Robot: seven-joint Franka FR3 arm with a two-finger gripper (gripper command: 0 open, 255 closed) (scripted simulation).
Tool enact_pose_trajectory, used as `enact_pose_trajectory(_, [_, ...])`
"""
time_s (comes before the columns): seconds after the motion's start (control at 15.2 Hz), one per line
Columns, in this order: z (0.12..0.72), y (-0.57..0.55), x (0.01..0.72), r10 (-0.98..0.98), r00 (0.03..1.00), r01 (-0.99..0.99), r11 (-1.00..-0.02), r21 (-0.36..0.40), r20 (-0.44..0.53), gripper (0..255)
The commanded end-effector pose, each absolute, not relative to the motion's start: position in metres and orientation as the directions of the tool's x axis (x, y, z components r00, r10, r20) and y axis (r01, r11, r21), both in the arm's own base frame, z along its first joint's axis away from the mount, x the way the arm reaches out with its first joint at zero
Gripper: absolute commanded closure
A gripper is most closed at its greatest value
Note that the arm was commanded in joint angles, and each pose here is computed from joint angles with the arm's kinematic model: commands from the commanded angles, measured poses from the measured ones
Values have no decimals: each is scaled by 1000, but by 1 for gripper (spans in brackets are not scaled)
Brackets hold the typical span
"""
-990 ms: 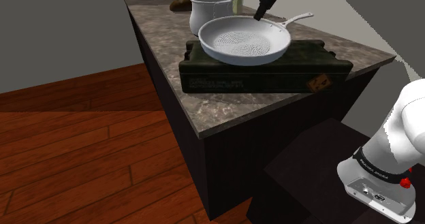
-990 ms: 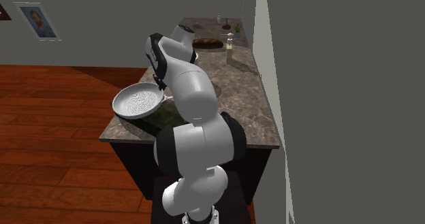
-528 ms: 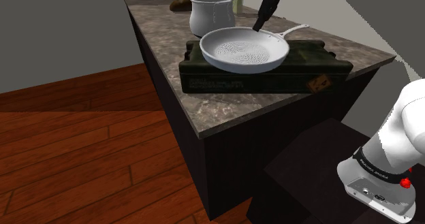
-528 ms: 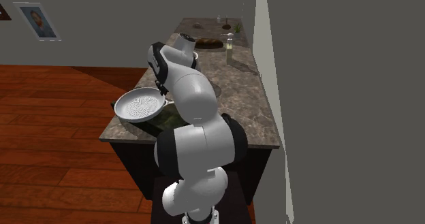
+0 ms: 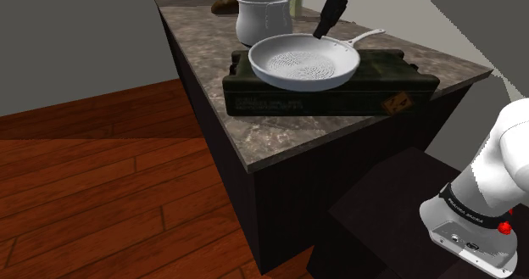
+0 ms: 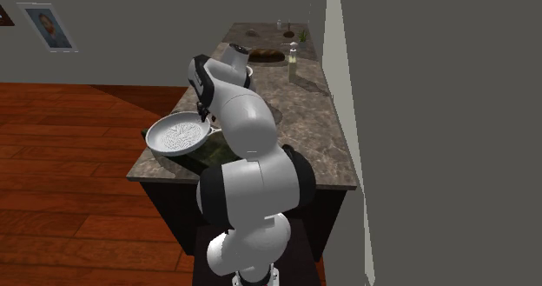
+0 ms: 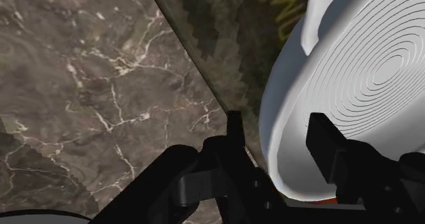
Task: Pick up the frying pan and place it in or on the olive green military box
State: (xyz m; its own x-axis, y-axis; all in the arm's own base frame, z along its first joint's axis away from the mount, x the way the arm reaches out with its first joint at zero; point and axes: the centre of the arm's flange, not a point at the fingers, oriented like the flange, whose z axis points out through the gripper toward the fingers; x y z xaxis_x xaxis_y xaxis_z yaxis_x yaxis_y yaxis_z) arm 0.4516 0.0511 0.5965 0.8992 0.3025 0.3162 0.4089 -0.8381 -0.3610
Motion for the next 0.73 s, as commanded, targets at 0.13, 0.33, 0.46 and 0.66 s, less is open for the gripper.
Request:
enact_pose_trajectory(0.13, [594, 52, 452, 304, 900, 409, -838, -362, 312, 0])
enact_pose_trajectory(0.33, [607, 45, 449, 304, 900, 409, -838, -362, 312, 0])
enact_pose_trajectory(0.46, [630, 33, 445, 304, 900, 409, -838, -362, 312, 0])
enact_pose_trajectory(0.66, [639, 28, 444, 304, 900, 409, -838, -362, 312, 0])
